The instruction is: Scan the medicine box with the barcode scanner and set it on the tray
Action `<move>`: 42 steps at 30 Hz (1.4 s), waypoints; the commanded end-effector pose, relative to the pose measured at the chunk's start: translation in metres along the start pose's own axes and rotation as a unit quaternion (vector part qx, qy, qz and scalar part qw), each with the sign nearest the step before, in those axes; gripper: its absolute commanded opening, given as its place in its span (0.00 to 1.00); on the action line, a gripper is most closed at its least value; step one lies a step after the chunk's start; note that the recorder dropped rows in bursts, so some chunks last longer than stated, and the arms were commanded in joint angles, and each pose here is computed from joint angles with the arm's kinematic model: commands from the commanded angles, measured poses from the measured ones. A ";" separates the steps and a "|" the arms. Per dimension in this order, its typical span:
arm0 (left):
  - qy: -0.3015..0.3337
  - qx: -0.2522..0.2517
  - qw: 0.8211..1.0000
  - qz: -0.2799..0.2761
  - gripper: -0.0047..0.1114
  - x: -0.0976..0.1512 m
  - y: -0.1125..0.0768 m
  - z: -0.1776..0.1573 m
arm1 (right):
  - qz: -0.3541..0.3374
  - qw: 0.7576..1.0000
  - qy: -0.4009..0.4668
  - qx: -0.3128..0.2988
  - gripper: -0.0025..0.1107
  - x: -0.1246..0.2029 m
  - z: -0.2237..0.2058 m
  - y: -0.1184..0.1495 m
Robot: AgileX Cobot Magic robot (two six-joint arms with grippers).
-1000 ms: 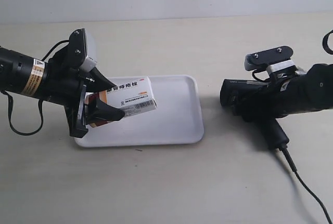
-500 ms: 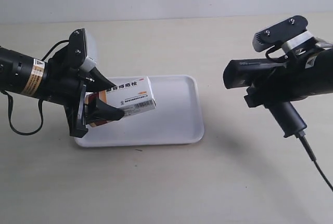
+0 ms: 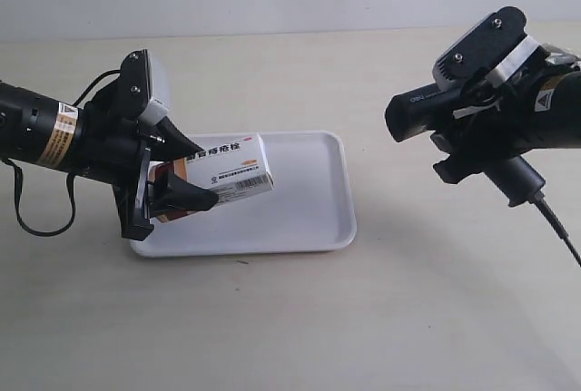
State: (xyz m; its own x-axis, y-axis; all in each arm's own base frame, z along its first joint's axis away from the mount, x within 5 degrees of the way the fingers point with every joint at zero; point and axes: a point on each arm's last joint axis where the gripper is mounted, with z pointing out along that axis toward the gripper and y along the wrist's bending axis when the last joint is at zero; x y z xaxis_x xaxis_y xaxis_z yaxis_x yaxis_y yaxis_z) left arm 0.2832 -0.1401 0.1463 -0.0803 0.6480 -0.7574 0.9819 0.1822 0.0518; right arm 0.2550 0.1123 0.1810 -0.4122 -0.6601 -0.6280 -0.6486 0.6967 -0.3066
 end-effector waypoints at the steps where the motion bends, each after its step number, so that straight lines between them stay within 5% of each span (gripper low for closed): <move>1: -0.016 0.012 1.000 0.005 0.04 -0.005 -0.002 0.000 | -0.016 0.999 -0.039 0.030 0.02 -0.005 -0.003 -0.013; 13: -0.028 0.027 0.999 0.023 0.04 -0.006 -0.004 0.001 | -0.026 0.999 -0.009 0.018 0.02 0.006 0.017 -0.010; 20: 0.015 0.015 1.000 0.016 0.04 0.015 0.001 0.015 | -0.022 1.000 -0.013 0.019 0.02 0.007 0.021 -0.010; 22: 0.022 0.005 0.999 0.024 0.04 0.016 0.003 0.015 | 0.048 0.999 -0.012 0.022 0.02 0.007 0.021 -0.011; 27: -0.007 -0.084 0.989 -0.121 0.04 0.025 0.021 0.026 | 0.214 0.976 0.020 0.029 0.02 0.024 0.048 -0.006; 32: 0.002 -0.082 0.988 -0.133 0.06 0.036 0.026 0.038 | 0.239 0.970 0.035 0.032 0.02 0.036 0.066 -0.002; 34: 0.007 -0.080 0.987 -0.139 0.19 0.040 0.027 0.043 | 0.241 0.969 0.040 0.033 0.02 0.041 0.072 0.000; 38: 0.014 -0.066 0.987 -0.143 0.68 0.043 0.024 0.053 | 0.245 0.968 0.047 0.033 0.12 0.045 0.077 0.002; 40: 0.006 -0.055 0.989 -0.139 0.93 0.041 0.022 0.052 | 0.245 0.968 0.049 0.033 0.36 0.046 0.079 0.002; 42: -0.002 -0.043 0.990 -0.132 0.95 0.036 0.020 0.049 | 0.244 0.968 0.050 0.032 0.56 0.047 0.079 0.002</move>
State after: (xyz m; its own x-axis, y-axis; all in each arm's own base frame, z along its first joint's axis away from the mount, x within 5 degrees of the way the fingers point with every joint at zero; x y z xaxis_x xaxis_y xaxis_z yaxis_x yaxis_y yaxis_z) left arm 0.3102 -0.1466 0.0800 -0.3548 0.5740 -0.7380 0.8954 0.4357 -0.0916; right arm 0.2806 0.1059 0.0919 -0.7397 -0.2813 -0.6114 -0.3303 0.9433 -0.0345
